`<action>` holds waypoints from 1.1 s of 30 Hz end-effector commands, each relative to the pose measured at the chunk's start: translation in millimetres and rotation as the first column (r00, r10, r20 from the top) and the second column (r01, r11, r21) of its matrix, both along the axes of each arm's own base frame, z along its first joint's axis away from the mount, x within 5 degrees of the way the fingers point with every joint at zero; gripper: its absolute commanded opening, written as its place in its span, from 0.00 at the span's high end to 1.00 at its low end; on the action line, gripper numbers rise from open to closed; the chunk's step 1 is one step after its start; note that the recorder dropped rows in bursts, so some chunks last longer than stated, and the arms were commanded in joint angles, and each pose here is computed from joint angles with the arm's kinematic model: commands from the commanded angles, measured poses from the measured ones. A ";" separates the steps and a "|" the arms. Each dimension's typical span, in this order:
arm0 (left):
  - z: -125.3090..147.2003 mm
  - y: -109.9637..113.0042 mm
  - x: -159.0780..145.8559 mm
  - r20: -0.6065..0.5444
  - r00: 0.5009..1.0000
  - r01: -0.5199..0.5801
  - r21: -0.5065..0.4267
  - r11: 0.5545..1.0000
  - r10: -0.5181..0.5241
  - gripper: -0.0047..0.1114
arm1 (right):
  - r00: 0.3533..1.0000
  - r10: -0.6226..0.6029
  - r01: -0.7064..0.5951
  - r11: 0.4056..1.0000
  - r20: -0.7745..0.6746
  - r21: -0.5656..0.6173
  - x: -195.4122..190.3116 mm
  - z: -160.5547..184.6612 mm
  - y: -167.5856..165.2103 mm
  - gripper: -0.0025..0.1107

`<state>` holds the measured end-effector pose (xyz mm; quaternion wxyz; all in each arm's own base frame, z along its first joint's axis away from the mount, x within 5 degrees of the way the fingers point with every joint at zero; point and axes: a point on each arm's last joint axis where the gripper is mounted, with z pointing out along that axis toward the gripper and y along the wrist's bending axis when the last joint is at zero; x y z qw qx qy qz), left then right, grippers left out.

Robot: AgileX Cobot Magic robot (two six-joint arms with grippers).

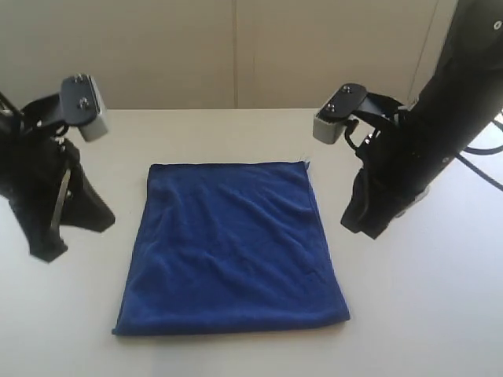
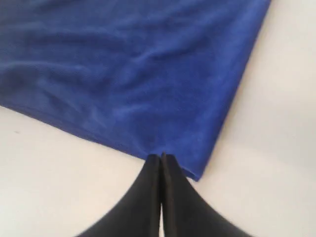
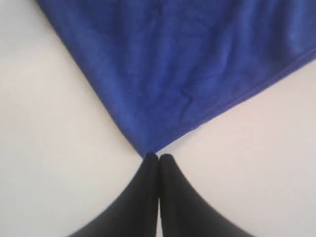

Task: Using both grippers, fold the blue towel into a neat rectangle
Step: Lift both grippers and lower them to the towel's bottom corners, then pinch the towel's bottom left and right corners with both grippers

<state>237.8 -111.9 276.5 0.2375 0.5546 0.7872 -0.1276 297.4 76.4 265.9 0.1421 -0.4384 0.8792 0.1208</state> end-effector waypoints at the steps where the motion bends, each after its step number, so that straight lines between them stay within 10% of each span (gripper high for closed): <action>1: -21.7 1.3 -21.4 -0.081 0.996 0.029 0.052 0.998 -0.024 0.96 | 0.984 0.176 -0.176 0.984 -0.006 -0.039 -12.2 -12.9 1.7 0.98; 11: -51.3 -1.1 -26.5 -0.091 0.981 0.175 0.047 0.983 -0.171 0.80 | 0.886 0.456 -0.447 0.888 0.085 -0.107 -23.8 -39.8 27.5 0.96; 18: -69.2 -2.1 -27.4 -0.028 0.958 0.287 0.056 0.956 -0.286 0.47 | 0.813 0.573 -0.555 0.817 0.103 -0.158 -25.3 -65.8 31.4 0.66; 23: -85.9 -4.8 -23.6 0.007 0.956 0.294 0.040 0.955 -0.294 0.45 | 0.821 0.553 -0.526 0.829 0.144 -0.189 -18.5 -76.1 31.3 0.44; 33: -110.6 -13.4 -9.4 0.051 0.937 0.344 0.014 0.939 -0.344 0.45 | 0.819 0.565 -0.541 0.819 0.098 -0.192 -17.6 -101.5 30.4 0.44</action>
